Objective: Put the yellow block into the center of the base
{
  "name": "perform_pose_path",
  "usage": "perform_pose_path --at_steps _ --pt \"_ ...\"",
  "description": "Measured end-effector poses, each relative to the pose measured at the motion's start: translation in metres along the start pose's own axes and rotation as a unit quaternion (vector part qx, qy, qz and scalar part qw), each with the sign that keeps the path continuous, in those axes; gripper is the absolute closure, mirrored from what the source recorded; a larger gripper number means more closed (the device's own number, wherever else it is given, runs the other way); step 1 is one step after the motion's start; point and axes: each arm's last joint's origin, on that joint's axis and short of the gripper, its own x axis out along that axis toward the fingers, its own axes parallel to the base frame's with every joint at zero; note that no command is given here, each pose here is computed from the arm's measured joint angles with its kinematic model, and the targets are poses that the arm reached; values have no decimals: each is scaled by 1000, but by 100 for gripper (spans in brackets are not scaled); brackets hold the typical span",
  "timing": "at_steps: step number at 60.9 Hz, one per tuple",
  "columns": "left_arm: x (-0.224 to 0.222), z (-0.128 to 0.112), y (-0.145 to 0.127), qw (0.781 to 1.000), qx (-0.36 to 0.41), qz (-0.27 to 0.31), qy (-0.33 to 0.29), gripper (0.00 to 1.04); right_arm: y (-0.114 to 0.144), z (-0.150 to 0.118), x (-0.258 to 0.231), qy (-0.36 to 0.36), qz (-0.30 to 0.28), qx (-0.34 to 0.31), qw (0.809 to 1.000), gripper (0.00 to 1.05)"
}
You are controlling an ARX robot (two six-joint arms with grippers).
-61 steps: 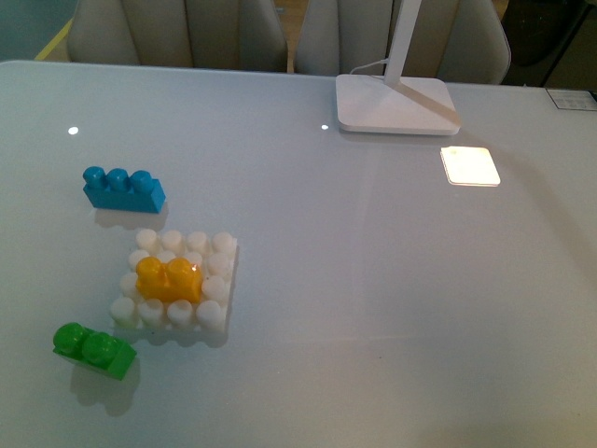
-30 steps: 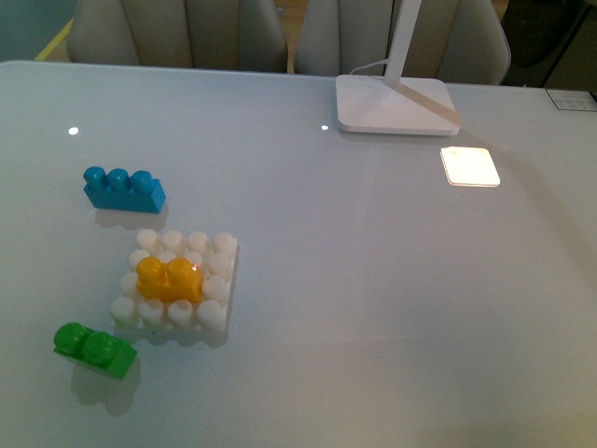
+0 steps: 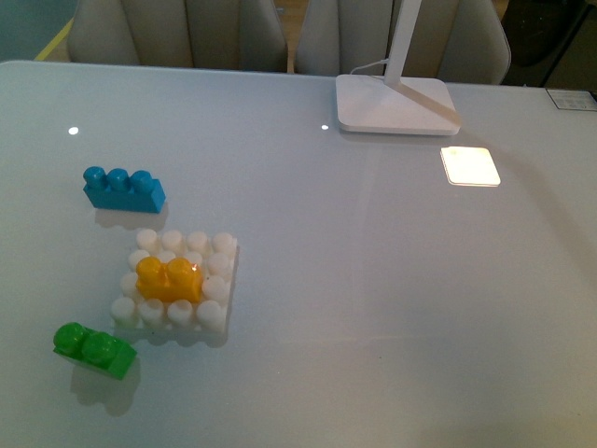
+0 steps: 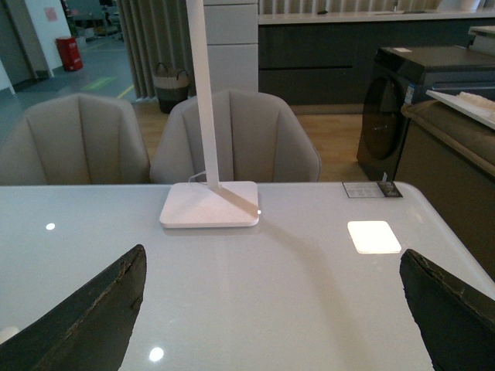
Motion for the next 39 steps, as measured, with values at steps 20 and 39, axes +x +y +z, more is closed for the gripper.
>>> perform_pose_path --at_steps 20,39 --pt "0 0 0 1000 0 0 0 6 0 0 0 0 0 0 1000 9" --pt "0 0 0 1000 1 0 0 7 0 0 0 0 0 0 1000 9"
